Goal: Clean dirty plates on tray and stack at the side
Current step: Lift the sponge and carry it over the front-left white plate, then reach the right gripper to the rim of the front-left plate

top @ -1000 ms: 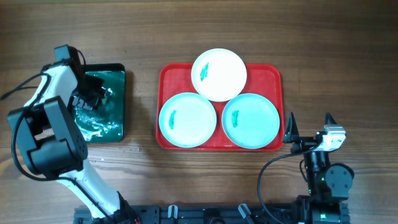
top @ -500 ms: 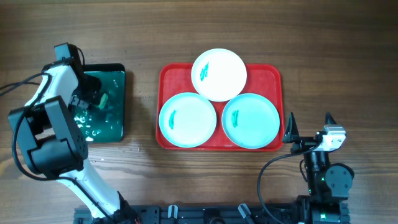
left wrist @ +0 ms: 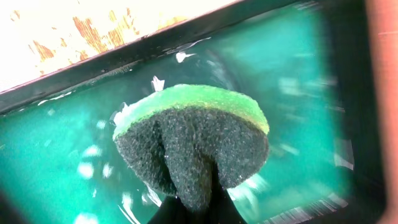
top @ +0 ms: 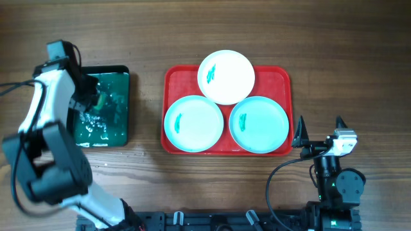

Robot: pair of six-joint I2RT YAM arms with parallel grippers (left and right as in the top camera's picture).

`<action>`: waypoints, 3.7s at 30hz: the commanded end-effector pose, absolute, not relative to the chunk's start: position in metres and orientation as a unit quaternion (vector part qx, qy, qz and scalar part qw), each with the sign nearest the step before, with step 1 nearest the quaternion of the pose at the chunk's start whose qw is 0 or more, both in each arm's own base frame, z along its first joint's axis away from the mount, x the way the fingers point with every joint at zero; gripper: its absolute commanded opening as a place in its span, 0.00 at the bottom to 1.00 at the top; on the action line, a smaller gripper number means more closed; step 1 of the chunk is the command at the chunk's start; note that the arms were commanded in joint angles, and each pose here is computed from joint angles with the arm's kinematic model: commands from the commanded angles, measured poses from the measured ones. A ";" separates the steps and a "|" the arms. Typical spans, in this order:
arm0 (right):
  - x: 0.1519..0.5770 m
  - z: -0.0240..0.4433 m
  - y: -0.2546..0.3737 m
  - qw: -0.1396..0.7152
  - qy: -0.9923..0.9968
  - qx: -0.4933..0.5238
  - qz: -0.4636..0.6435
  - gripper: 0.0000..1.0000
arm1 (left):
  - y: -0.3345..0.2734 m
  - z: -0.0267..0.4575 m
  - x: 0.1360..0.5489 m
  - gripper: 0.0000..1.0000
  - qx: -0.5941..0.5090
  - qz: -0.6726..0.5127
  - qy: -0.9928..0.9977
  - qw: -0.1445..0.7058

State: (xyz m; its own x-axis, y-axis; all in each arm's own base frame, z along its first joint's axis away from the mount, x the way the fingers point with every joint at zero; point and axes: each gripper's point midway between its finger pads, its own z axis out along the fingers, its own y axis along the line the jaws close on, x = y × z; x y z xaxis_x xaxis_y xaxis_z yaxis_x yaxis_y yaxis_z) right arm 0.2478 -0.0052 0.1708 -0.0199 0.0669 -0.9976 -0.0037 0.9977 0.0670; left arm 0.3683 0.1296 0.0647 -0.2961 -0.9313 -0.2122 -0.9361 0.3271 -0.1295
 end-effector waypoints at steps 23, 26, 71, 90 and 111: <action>0.248 0.171 -0.008 0.701 0.713 0.023 0.018 1.00 | 0.114 0.196 0.365 0.04 -0.499 -0.044 0.816 0.290; 0.248 0.171 -0.008 0.701 0.713 0.023 0.017 1.00 | 0.126 0.158 0.357 0.04 -0.512 0.018 0.817 0.265; 0.248 0.171 -0.008 0.701 0.713 0.023 0.018 1.00 | -0.189 0.037 0.306 0.45 -0.070 -0.119 0.990 0.027; 0.248 0.171 -0.008 0.701 0.713 0.022 0.017 1.00 | -0.057 0.213 0.341 1.00 -0.222 -0.120 0.937 0.240; 0.183 0.365 0.081 0.761 0.555 -0.089 0.325 1.00 | -0.042 0.211 0.335 1.00 -0.243 -0.112 0.935 0.233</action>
State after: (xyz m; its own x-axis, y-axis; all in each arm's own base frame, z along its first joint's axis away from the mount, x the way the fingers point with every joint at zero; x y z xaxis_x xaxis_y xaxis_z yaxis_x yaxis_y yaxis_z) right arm 0.2012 0.0613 0.3173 0.1616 0.5415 -0.8251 -0.5412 0.7477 0.3848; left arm 0.3338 -0.0447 0.2118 -0.7758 -0.5075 -0.3750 -0.3986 0.8549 -0.3321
